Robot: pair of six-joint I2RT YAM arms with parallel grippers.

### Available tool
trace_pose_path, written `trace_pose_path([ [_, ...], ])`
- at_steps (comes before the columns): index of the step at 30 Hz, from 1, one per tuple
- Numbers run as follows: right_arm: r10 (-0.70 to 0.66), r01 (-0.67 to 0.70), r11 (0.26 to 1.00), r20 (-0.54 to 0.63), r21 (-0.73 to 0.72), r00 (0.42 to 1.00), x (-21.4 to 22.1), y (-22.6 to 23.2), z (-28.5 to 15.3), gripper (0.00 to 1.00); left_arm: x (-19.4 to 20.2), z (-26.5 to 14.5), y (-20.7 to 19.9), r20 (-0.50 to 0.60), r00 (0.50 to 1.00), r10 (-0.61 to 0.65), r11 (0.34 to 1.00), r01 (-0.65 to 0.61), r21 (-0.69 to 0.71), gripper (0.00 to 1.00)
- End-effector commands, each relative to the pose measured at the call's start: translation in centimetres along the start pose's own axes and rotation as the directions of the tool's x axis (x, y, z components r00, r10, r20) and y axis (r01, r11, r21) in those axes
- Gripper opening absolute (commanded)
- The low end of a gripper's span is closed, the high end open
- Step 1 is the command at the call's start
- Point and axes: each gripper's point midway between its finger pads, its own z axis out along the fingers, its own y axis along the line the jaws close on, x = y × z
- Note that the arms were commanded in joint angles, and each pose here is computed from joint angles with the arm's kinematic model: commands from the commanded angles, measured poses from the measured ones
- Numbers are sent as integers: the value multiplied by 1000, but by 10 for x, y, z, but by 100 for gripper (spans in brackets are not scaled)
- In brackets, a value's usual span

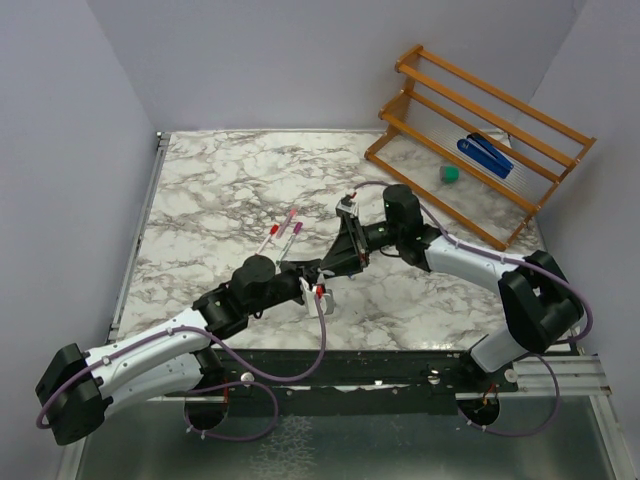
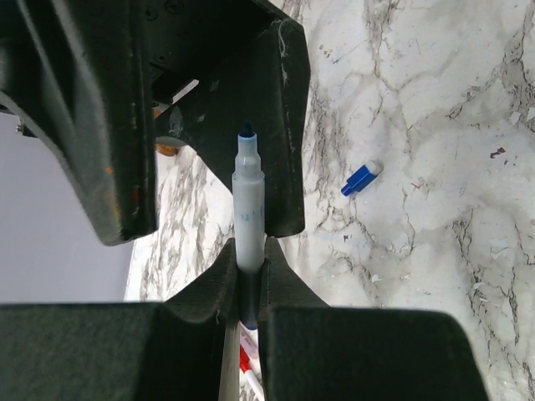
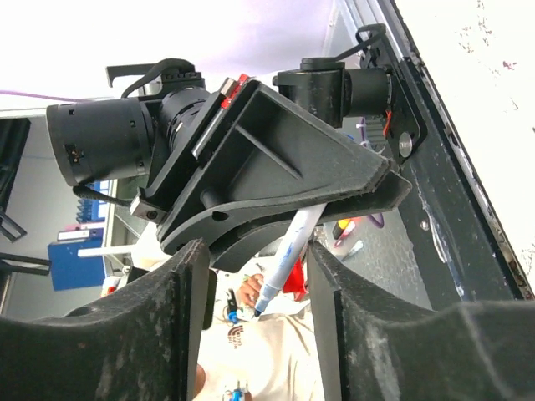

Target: Insert the pens into the pen caps

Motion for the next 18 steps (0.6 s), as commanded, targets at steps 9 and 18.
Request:
trace_pose_path([
  [9,-16,31,999,419,-30,908,-93,-3,-86,64,-11,0,18,23,998,-55,997,56,-55,0],
  [18,-494,95,625,299,774,817,-93,-108,-132,58,-25,2,11,50,898,-437,899,436,30,0],
])
